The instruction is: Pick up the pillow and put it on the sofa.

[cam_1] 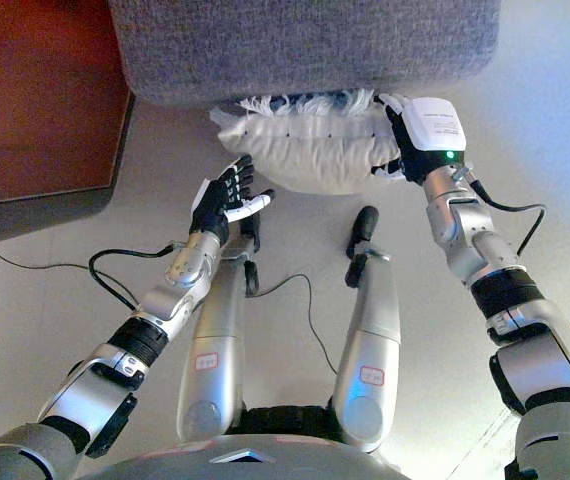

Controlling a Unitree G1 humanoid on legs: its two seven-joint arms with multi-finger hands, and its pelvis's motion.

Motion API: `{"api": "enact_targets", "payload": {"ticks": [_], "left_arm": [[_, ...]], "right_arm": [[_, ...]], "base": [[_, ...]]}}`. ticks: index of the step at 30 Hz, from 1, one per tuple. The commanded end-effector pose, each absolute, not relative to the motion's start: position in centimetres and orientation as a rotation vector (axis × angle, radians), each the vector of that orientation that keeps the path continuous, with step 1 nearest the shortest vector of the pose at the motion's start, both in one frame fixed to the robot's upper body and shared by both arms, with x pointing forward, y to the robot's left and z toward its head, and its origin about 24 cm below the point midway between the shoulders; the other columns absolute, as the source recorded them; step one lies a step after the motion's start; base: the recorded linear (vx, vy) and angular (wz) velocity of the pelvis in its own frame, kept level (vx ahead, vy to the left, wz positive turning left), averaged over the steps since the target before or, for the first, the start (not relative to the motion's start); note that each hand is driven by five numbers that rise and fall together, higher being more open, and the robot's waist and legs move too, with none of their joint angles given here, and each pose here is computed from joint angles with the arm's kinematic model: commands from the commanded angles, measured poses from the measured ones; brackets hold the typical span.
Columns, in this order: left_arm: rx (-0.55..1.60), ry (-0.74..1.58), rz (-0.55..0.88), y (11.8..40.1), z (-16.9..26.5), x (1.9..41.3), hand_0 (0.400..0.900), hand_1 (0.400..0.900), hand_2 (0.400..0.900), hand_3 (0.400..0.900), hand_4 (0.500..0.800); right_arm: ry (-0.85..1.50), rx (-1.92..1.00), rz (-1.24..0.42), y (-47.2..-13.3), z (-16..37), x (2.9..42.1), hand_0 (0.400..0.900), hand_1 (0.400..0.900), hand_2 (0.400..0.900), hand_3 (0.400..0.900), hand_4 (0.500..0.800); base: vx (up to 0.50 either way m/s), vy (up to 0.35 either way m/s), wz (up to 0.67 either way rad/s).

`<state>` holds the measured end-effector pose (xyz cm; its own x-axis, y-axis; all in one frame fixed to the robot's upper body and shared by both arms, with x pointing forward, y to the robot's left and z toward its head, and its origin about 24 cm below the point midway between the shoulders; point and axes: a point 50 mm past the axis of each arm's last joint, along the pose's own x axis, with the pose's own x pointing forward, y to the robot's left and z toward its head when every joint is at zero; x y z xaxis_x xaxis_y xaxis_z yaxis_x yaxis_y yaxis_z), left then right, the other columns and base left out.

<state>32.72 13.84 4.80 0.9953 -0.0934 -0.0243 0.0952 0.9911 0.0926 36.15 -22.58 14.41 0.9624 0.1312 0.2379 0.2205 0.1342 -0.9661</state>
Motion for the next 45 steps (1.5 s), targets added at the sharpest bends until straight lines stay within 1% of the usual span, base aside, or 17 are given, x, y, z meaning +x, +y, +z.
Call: {"api": "enact_targets", "payload": {"ticks": [1,13,18,22,23,24,28,36,40,45], "left_arm": [[0.0,-0.174,-0.145,12.6,8.1,32.1,0.9,0.9,0.9,0.9,0.8],[-0.046,-0.218,-0.173,12.3,9.5,31.7,0.9,0.9,0.9,0.9,0.8],[-0.049,-0.209,-0.173,12.4,9.6,31.7,0.9,0.9,0.9,0.9,0.8],[-0.039,-0.168,-0.152,13.0,8.9,31.7,0.9,0.9,0.9,0.9,0.8],[-0.039,-0.162,-0.15,13.0,8.8,31.7,0.9,0.9,0.9,0.9,0.8],[-0.041,-0.162,-0.139,13.2,8.9,31.8,0.9,0.9,0.9,0.9,0.8],[-0.038,-0.164,-0.132,13.4,9.0,31.8,0.9,0.9,0.9,0.9,0.8],[-0.031,-0.17,-0.108,13.6,9.1,32.2,0.9,0.9,0.9,0.9,0.8],[-0.011,-0.17,0.026,15.0,8.7,32.4,0.9,0.9,0.9,0.9,0.8],[-0.012,-0.146,0.104,15.4,7.8,32.5,0.9,0.9,0.9,0.9,0.8]], "right_arm": [[-0.494,-1.444,-0.221,-22.5,19.9,36.8,0.9,0.9,0.9,0.9,0.8],[-0.547,-1.506,-0.359,-22.9,25.2,38.4,0.9,0.9,0.9,0.9,0.8],[-0.566,-1.531,-0.367,-21.7,27.1,39.0,0.9,0.9,0.9,0.9,0.8],[-0.561,-1.527,-0.302,-19.6,28.7,39.6,0.9,0.9,0.9,0.9,0.8],[-0.579,-1.486,-0.291,-18.9,29.3,39.7,0.549,0.549,0.549,0.549,0.589],[-0.597,-1.46,-0.286,-18.5,29.7,39.6,0.4,0.4,0.4,0.4,0.5],[-0.645,-1.406,-0.228,-17.0,30.6,39.3,0.4,0.4,0.4,0.4,0.5],[-0.669,-1.359,-0.228,-16.8,30.9,39.2,0.4,0.4,0.4,0.4,0.5],[-0.68,-1.35,-0.263,-17.1,30.9,39.0,0.4,0.4,0.4,0.4,0.5],[-0.721,-1.329,-0.31,-17.3,31.0,38.7,0.4,0.4,0.4,0.4,0.5]], "base": [[-0.026,-0.012,0.06],[-0.004,-0.001,0.04],[0.039,-0.008,0.08],[0.058,-0.001,0.0],[0.0,0.0,0.0],[0.0,0.0,0.0],[0.0,0.0,0.0],[-0.034,0.018,-0.01],[-0.002,0.004,-0.01],[0.0,0.0,0.0]]}}
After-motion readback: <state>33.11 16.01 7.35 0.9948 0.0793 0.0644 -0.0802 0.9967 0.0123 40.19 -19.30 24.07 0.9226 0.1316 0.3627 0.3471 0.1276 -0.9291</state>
